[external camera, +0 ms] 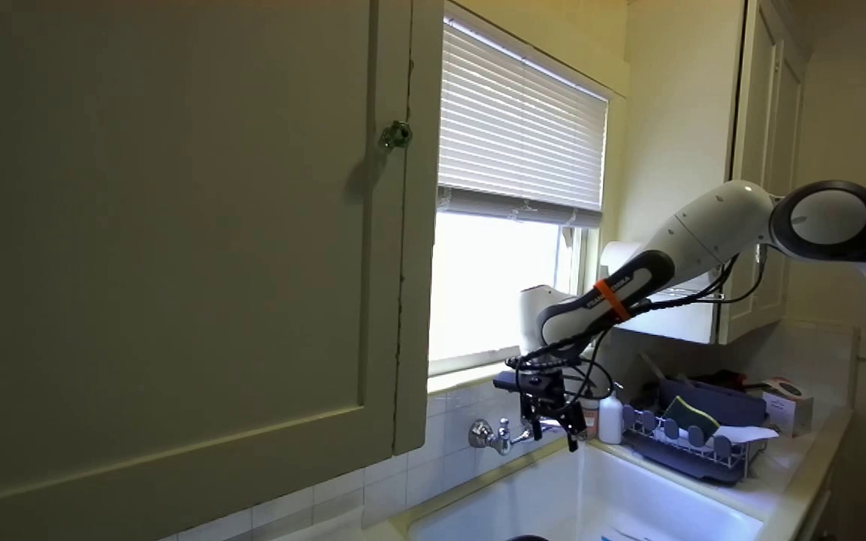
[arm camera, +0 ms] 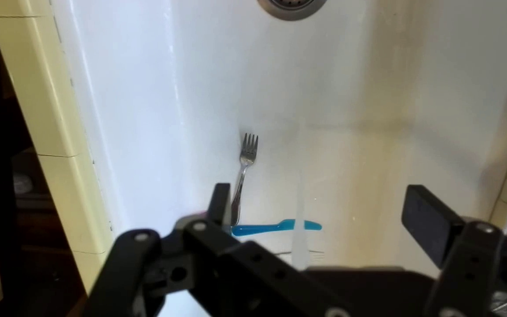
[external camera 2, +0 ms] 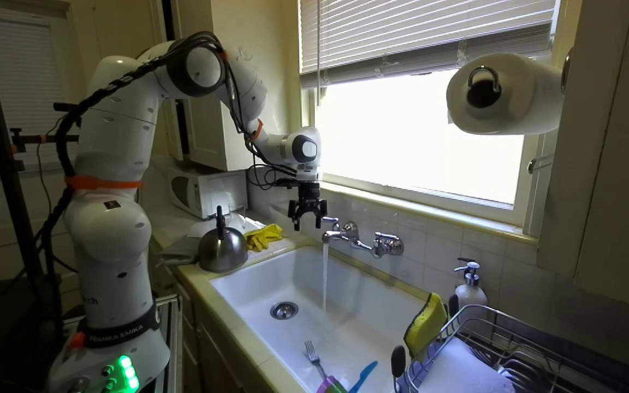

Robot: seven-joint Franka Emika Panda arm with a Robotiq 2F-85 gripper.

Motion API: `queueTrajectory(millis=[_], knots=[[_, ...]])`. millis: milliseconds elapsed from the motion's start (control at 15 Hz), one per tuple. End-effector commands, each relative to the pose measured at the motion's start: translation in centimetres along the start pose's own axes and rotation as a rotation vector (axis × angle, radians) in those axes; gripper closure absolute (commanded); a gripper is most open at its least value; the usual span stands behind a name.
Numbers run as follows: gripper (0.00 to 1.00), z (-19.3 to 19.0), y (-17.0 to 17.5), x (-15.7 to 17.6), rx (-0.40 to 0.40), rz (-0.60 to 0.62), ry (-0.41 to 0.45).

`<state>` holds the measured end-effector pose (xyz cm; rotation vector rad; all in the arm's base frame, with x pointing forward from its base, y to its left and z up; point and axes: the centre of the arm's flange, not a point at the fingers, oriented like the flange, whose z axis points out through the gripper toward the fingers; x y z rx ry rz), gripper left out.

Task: Move the faucet handle to the right

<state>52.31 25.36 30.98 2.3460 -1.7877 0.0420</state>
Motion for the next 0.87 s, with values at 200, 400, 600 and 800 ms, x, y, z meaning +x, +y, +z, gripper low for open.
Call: queueTrajectory(millis=[200,400,600,800], knots=[[0.0,-6.4,4.6,1.0,-0.013,-0.116,-0.14],[0.0,-11.1,7.3,3.2,0.026,-0.173,-0.135],[0.0,-15.0,10.5,6.4,0.046,-0.322,-0.122],[0.0,-16.2,8.9,6.2,0.095,-0.325,-0.117]])
